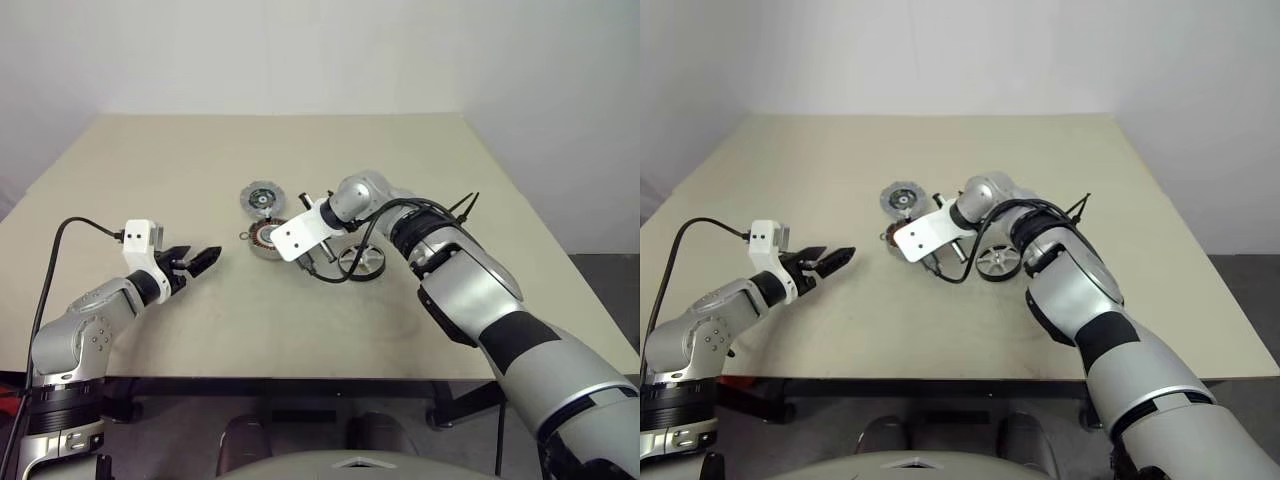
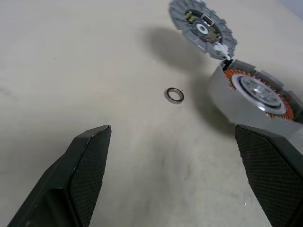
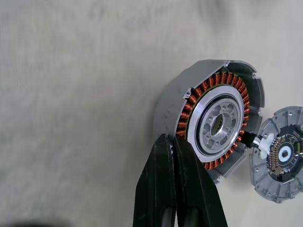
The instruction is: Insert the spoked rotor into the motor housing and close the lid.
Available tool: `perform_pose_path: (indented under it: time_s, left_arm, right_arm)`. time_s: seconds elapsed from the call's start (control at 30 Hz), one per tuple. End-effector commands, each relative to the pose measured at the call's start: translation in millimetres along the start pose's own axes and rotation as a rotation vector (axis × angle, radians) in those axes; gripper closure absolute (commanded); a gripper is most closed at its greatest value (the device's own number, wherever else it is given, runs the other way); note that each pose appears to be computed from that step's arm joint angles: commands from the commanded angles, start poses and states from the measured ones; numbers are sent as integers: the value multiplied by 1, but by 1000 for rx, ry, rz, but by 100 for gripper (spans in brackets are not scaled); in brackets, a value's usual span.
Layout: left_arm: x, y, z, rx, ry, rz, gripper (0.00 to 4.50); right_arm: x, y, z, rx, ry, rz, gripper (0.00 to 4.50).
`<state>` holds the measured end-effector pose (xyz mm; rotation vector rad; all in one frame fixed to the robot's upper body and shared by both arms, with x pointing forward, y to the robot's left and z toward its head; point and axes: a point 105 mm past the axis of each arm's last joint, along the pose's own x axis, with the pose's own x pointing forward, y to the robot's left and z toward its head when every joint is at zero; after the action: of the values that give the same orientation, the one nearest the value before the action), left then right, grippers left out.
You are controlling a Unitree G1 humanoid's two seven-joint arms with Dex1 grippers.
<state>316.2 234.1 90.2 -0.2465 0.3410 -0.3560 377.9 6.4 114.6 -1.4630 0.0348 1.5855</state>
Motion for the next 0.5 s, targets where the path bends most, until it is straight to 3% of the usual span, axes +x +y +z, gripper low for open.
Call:
perform_pose_path:
  time_s: [0.03,0.2,0.5]
  left_arm:
    - [0,-5,12,33,-38,-16,13]
    - [-1,-4,11,31,-38,-12,13]
    - [2,-4,14,38,-38,-17,13]
  right_arm:
    - [-13,-10,-3,-11,5,-56,448]
    - [-15,6,-18,28,22,-30,448]
    - [-8,11,-14,49,-8,-25,448]
